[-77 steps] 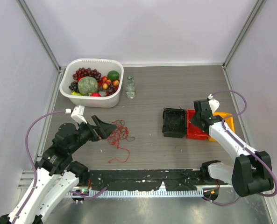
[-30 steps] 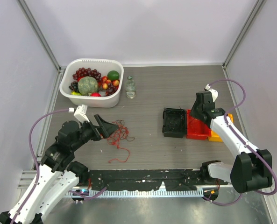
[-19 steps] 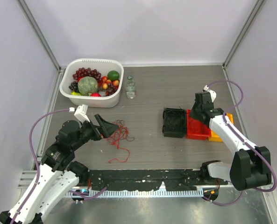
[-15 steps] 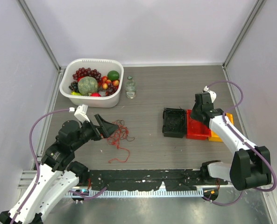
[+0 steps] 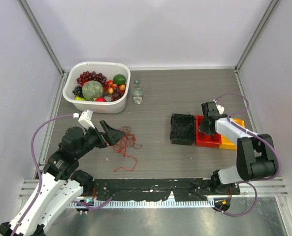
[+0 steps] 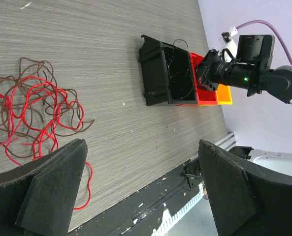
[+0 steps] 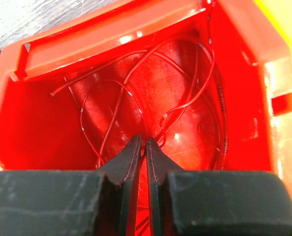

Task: Untangle the cables

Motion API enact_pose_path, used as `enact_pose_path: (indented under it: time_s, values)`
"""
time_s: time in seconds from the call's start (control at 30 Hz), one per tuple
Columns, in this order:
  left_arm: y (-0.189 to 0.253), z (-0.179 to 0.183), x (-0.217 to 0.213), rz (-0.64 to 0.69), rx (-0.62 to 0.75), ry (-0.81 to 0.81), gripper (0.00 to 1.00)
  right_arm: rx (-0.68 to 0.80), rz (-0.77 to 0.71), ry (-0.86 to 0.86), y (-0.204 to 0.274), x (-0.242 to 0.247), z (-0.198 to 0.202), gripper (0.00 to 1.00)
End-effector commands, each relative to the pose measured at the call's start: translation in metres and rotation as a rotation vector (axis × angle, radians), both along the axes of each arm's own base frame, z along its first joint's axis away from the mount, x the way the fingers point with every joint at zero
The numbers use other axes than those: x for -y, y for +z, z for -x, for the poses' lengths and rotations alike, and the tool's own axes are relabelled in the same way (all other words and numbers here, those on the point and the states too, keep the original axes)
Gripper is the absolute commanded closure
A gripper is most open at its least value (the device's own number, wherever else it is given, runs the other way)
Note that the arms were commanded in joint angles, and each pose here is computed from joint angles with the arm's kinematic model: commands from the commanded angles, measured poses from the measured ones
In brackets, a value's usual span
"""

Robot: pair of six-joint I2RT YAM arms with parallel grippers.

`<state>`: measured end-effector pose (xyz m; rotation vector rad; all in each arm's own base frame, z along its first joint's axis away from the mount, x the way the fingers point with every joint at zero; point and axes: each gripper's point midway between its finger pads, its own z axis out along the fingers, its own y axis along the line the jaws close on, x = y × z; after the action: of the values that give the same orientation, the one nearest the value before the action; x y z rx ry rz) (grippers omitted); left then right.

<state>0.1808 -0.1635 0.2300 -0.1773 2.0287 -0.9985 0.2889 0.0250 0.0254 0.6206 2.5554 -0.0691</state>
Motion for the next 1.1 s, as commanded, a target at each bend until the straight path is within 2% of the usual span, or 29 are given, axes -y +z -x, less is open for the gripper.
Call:
enact_pose_path:
  time_s: [0.0, 0.2, 0.3, 0.47, 0.57, 0.67, 0.77, 0.87, 1.07]
  values:
    - [0.011, 0.0, 0.003, 0.018, 0.047, -0.018, 0.0, 0.076, 0.032, -0.046, 0.026, 0.009, -0.014, 0.85]
    - [0.008, -0.003, 0.004, 0.019, 0.044, -0.018, 0.0, 0.184, 0.106, -0.062, 0.085, 0.025, -0.02, 0.78]
    - [0.004, -0.005, 0.009, 0.028, 0.03, -0.034, 0.0, 0.21, 0.105, -0.049, 0.107, 0.025, -0.015, 0.68]
    - [0.0, -0.01, 0.014, 0.029, 0.025, -0.042, 0.0, 0.197, -0.044, 0.035, 0.119, -0.003, 0.004, 0.56]
    - [0.001, -0.011, 0.016, 0.028, 0.021, -0.054, 0.0, 0.162, -0.136, 0.064, 0.122, -0.018, 0.025, 0.55]
    - [-0.002, -0.014, 0.017, 0.029, 0.025, -0.049, 0.01, 0.176, -0.126, 0.054, 0.129, -0.013, 0.039, 0.56]
    - [-0.004, -0.015, 0.02, 0.033, 0.013, -0.059, 0.0, 0.134, -0.156, 0.064, 0.126, -0.017, 0.06, 0.59]
    - [-0.007, -0.015, 0.02, 0.035, 0.008, -0.058, 0.0, 0.075, -0.25, 0.096, 0.111, -0.034, 0.078, 0.64]
    - [-0.015, -0.017, 0.02, 0.04, -0.029, -0.037, 0.0, 0.075, -0.267, 0.087, 0.094, -0.037, 0.07, 0.66]
